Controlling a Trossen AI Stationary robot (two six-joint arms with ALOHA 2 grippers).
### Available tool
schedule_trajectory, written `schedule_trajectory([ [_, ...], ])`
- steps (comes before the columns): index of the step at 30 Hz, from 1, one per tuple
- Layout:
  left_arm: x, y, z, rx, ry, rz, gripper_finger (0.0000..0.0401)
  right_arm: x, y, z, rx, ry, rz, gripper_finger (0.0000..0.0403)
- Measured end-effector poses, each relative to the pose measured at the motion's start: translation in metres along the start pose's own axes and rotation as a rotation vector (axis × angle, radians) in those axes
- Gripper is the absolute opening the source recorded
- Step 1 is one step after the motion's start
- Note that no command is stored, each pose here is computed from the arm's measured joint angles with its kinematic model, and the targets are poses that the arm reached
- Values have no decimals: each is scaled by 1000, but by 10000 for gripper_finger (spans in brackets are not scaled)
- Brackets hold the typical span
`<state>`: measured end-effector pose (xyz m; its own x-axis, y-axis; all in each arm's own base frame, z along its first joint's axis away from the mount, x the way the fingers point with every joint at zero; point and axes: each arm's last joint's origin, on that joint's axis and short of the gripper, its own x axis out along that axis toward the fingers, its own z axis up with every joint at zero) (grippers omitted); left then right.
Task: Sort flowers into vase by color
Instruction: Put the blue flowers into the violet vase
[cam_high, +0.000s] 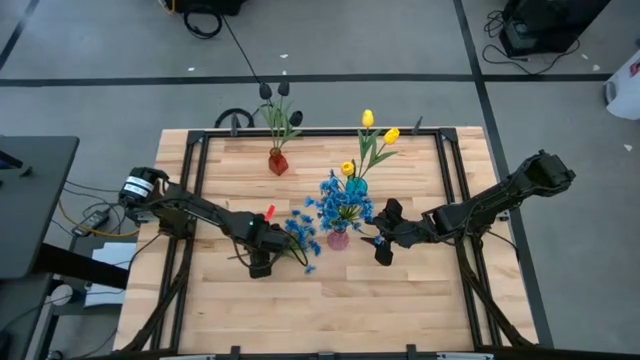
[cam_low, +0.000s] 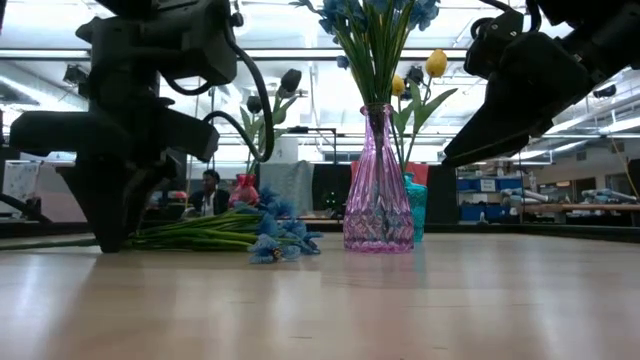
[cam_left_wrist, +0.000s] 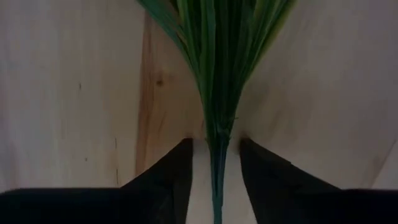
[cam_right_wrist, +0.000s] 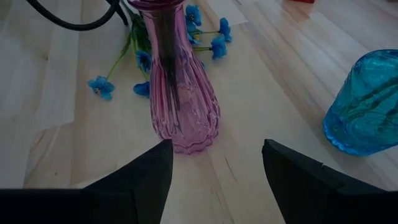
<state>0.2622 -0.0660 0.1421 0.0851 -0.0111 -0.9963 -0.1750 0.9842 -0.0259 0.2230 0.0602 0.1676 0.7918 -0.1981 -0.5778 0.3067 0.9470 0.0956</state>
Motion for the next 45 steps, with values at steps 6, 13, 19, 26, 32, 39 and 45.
schedule_trajectory([
  [6,1,0,1,6,-14,10,66,0,0,0,0,0,0,256],
  [13,-5,2,1,28,-73,69,14,0,0,0,0,0,0,256],
  [19,-6,5,-3,26,-145,110,20,0,0,0,-1,0,-7,256],
  [26,-13,7,-23,19,-206,72,16,0,-1,-1,25,9,-7,256],
  [32,-49,16,-43,-24,-413,89,17,2,-1,-1,25,-13,-36,256],
  [39,-81,15,-62,45,-693,-69,17,17,9,-1,17,-86,-9,256],
  [45,-92,-3,-70,263,-764,-384,17,38,12,-10,-37,-87,-23,256],
])
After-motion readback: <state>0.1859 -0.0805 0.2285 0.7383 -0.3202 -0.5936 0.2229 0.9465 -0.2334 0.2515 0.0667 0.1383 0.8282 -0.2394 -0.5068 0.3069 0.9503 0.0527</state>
